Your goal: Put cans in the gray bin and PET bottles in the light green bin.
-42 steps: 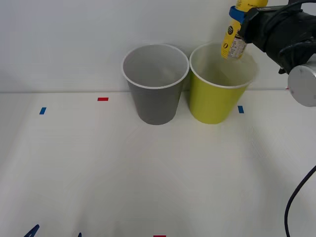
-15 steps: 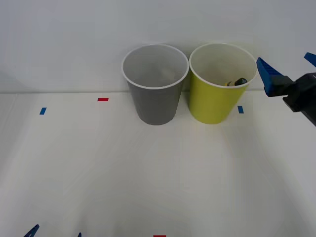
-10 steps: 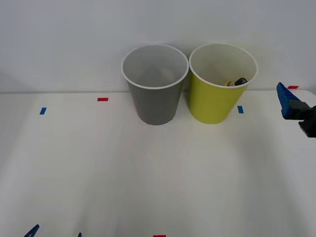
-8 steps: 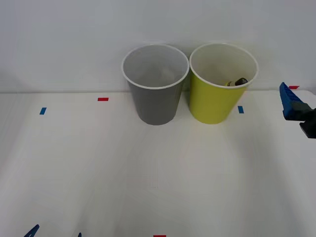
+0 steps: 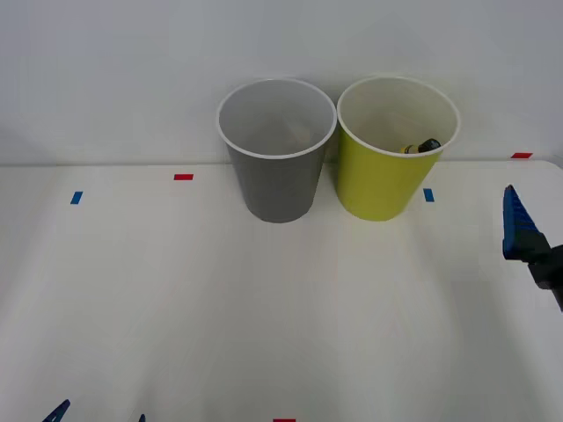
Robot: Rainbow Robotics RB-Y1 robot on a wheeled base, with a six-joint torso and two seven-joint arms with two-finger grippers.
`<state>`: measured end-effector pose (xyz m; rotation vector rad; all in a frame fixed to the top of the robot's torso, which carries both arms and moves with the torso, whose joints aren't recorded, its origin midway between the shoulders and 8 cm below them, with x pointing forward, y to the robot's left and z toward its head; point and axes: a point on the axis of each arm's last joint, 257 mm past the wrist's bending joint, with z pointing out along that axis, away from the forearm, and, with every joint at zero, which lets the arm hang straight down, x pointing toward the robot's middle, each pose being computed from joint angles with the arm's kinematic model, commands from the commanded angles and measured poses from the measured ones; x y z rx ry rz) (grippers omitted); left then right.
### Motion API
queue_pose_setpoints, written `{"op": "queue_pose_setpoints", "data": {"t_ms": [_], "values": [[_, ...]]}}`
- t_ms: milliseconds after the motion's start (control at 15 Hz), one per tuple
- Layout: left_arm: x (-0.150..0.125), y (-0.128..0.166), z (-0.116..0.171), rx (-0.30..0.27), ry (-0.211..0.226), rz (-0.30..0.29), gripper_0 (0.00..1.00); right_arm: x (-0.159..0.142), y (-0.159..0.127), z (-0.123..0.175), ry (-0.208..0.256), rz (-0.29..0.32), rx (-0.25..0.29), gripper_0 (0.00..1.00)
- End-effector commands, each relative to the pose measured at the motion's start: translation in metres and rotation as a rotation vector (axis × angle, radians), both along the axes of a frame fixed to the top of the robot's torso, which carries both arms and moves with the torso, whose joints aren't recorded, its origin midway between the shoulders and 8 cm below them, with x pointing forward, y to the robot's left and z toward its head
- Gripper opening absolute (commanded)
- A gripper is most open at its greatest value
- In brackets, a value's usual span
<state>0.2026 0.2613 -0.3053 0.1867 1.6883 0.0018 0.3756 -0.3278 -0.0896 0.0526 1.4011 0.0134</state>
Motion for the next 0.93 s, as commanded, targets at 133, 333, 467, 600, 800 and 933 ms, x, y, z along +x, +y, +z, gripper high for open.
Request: {"op": "queue_pose_setpoints", "data": {"t_ms": [133,333,467,600,800,933], "values": [[0.0,0.0,0.0,0.0,0.0,0.0,1.0,-0.034,-0.01,-0.056,-0.037,-0.021,-0.011,1.0],[0.0,0.0,0.0,0.0,0.0,0.0,1.0,-0.061,-0.016,-0.092,-0.009,-0.031,-0.049,1.0],[0.0,0.0,0.0,0.0,0.0,0.0,1.0,-0.079,-0.016,-0.113,0.057,-0.032,-0.121,1.0],[0.0,0.0,0.0,0.0,0.0,0.0,1.0,-0.091,-0.012,-0.124,0.092,-0.03,-0.113,1.0],[0.0,0.0,0.0,0.0,0.0,0.0,1.0,-0.112,-0.007,-0.146,0.16,-0.037,-0.093,1.0],[0.0,0.0,0.0,0.0,0.0,0.0,1.0,-0.126,-0.002,-0.16,0.205,-0.038,-0.074,1.0]]}}
